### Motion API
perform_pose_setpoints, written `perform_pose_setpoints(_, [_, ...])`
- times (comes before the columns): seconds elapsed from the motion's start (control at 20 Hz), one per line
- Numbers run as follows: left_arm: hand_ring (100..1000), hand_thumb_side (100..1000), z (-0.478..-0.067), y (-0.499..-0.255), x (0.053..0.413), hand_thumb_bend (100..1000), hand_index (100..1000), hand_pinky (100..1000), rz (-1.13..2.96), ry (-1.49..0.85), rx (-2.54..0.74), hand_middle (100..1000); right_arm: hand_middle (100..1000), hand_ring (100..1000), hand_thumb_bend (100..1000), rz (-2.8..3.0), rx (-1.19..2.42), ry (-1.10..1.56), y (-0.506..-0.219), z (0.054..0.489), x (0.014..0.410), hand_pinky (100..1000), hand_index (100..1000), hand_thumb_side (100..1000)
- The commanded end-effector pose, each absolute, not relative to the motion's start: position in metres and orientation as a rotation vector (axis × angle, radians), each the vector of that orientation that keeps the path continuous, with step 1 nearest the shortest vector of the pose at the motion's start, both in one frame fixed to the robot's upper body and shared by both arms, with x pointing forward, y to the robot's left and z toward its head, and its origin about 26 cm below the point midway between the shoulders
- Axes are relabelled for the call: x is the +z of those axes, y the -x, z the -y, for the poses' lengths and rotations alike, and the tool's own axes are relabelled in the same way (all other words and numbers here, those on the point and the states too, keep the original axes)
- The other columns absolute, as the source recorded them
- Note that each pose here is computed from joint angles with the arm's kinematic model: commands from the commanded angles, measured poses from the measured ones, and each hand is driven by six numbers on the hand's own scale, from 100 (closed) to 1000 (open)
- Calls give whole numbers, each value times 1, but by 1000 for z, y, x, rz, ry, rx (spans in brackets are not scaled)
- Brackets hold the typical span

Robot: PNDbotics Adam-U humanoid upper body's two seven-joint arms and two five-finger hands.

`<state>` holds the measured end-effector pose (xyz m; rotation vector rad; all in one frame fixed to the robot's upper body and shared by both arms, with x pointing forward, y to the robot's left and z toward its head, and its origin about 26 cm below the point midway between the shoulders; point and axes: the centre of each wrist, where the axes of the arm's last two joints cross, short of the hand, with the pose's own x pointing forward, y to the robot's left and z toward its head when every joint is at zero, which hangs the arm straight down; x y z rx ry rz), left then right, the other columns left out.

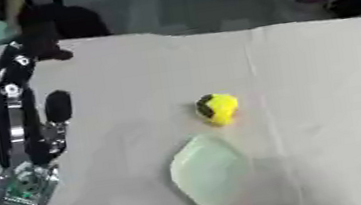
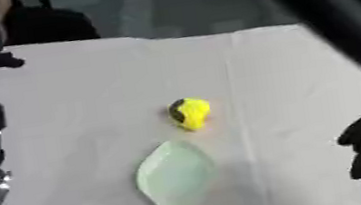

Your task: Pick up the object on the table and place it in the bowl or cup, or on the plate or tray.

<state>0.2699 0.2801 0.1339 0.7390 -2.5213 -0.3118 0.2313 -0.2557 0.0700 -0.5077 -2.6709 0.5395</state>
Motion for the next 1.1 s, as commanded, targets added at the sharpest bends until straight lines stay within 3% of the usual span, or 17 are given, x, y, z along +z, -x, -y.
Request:
perform_pose_setpoints(0.05, [603, 968, -283, -270, 143, 385, 792, 713, 2554, -748, -331, 766, 393, 364, 100, 2844, 390, 438, -230, 254, 72, 163, 225, 888])
perform_pose_setpoints(0.75, [601, 972, -283, -270, 144, 383, 799, 710, 2533, -755, -364, 767, 397, 361, 100, 2853, 347, 459, -232, 257, 75, 166, 267, 875])
perform_pose_setpoints(1.1, [619, 956, -311, -272, 170, 420, 808, 708, 2295, -915, -750, 785, 406, 361, 100, 2840, 299, 483, -232, 267, 78, 163, 288, 885])
